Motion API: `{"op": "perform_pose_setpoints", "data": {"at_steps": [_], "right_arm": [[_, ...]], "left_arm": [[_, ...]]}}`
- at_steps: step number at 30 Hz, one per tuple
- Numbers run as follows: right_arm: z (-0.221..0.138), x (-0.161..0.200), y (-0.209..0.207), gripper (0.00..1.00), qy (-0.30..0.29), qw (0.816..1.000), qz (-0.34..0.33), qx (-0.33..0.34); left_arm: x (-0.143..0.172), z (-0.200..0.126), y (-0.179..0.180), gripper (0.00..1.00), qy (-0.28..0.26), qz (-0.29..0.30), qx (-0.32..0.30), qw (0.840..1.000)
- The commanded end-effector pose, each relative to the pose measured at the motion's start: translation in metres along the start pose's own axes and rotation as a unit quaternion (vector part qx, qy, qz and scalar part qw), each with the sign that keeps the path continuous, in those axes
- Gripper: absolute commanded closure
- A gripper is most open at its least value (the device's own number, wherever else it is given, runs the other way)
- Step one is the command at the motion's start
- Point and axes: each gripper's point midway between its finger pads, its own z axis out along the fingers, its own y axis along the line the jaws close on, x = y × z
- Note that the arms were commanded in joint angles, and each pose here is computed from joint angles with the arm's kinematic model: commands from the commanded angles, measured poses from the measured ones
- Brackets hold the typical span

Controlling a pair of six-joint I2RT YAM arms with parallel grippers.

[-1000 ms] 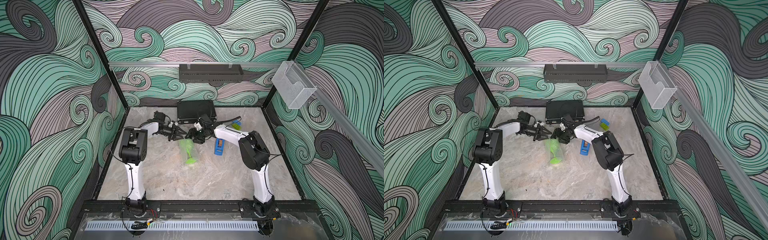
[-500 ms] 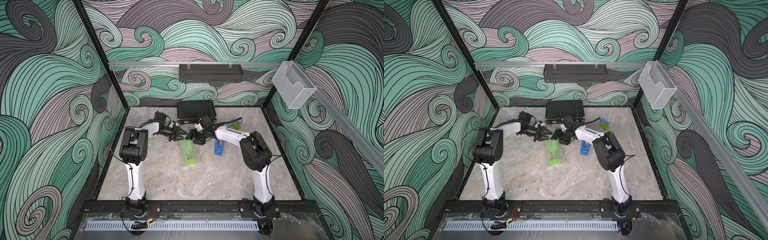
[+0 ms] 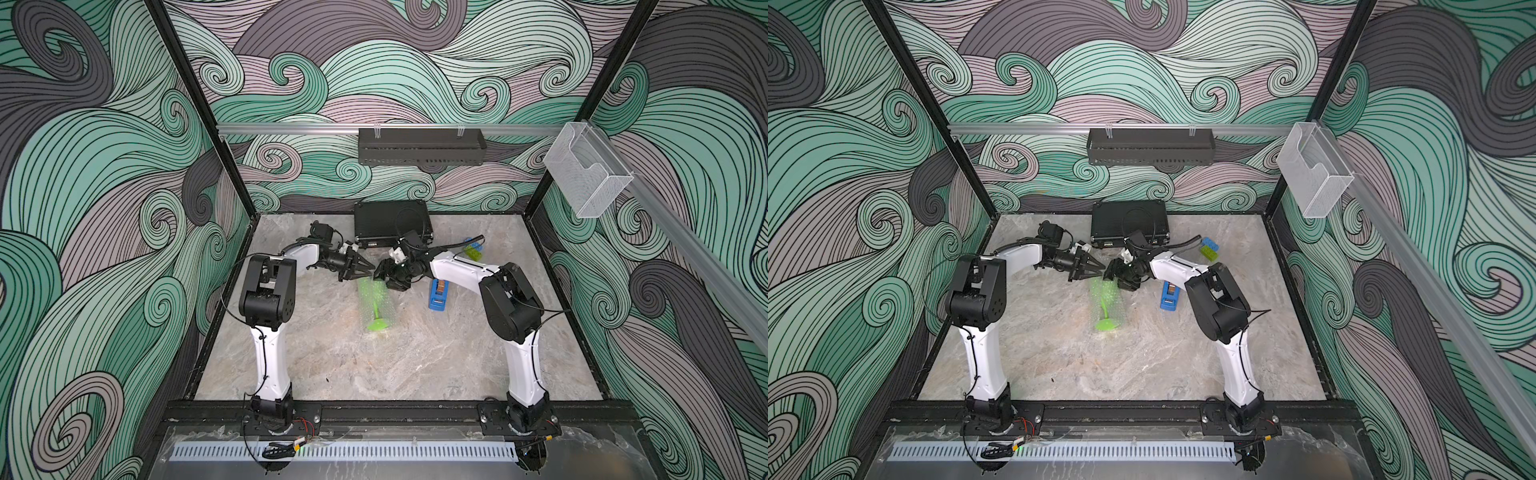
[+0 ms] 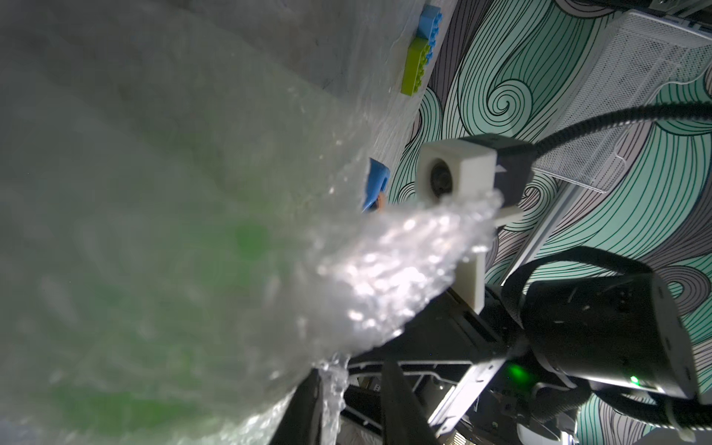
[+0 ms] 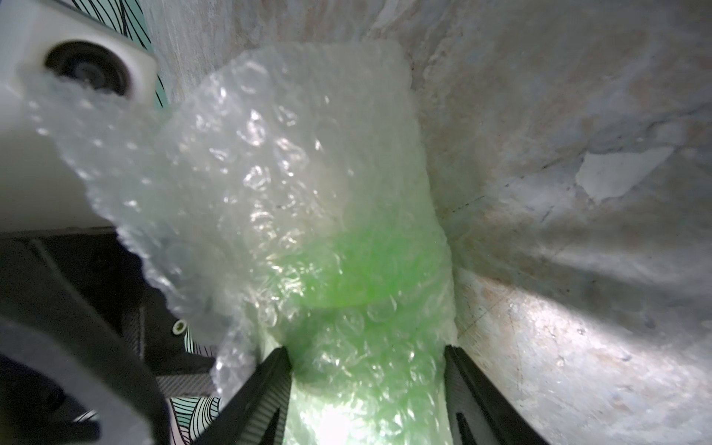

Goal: Wrap wine glasses in bubble wrap
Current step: Wrap the wine glass in bubble wrap.

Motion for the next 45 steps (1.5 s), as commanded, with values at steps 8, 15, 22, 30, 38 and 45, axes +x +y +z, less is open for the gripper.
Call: {"op": "perform_pose_setpoints", "data": {"at_steps": [8, 15, 22, 30, 38, 45], "right_arm": [[-0.007, 0.031, -0.006, 0.34, 0.044, 0.999, -0.003, 0.015], [-0.026, 0.032, -0.01, 0.34, 0.039, 0.999, -0.006, 0.011], [-0.055, 0.035, 0.004, 0.34, 0.025, 1.0, -0.017, -0.001], [-0.051, 0.046, 0.031, 0.37, 0.037, 0.999, -0.033, -0.018], [-0.034, 0.042, 0.036, 0.55, 0.052, 0.998, -0.035, -0.02], [-0.025, 0.043, 0.022, 0.89, 0.063, 0.998, -0.022, -0.015]], "left_arm": [[0.005, 0.019, 0.057, 0.69, 0.025, -0.004, -0.087, 0.996], [0.004, 0.019, 0.058, 0.68, 0.024, 0.001, -0.093, 0.995], [0.005, 0.019, 0.054, 0.68, 0.024, 0.005, -0.092, 0.995], [0.007, 0.021, 0.051, 0.68, 0.027, 0.008, -0.091, 0.995], [0.006, 0.022, 0.053, 0.68, 0.027, 0.008, -0.094, 0.995], [0.007, 0.022, 0.052, 0.68, 0.028, 0.01, -0.095, 0.995]]}}
